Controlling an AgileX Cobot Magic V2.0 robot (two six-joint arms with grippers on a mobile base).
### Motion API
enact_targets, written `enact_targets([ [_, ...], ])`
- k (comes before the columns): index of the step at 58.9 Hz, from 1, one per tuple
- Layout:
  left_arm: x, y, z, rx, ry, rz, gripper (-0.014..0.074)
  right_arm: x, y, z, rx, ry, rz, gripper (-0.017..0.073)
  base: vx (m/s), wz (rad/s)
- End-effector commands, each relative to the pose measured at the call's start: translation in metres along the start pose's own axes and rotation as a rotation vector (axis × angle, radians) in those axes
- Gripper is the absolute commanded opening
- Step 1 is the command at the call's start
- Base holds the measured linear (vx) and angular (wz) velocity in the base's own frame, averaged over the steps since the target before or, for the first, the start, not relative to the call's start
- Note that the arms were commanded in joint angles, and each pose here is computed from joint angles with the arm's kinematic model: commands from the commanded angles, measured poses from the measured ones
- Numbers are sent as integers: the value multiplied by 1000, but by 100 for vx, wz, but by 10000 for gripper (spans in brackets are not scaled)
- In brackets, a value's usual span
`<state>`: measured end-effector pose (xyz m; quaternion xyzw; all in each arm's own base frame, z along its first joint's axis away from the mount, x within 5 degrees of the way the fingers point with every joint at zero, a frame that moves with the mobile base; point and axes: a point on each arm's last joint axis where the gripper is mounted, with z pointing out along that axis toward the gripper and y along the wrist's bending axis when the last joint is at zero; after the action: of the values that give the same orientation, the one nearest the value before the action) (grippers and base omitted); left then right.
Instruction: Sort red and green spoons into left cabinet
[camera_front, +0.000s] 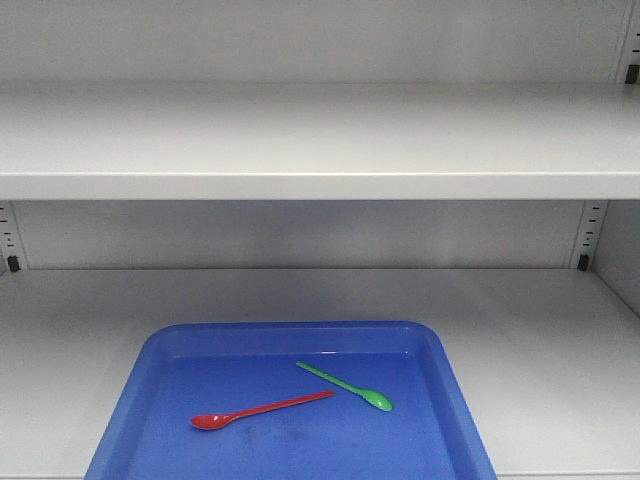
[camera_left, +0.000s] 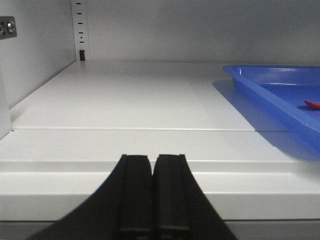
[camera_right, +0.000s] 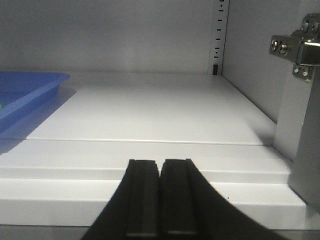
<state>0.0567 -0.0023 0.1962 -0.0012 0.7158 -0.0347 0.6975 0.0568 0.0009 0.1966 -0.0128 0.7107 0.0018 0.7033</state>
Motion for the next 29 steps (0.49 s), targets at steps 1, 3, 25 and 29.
enact_targets([
  [1, -9, -1, -2, 16, -101, -9, 0, -4, 0, -1, 2, -82, -11, -6, 0, 0],
  [3, -9, -1, -2, 16, -101, -9, 0, -4, 0, -1, 2, -82, -11, -6, 0, 0],
  [25, -9, -1, -2, 16, -101, -9, 0, -4, 0, -1, 2, -82, -11, -6, 0, 0],
  [29, -9, -1, -2, 16, -101, -9, 0, -4, 0, -1, 2, -82, -11, -6, 0, 0],
])
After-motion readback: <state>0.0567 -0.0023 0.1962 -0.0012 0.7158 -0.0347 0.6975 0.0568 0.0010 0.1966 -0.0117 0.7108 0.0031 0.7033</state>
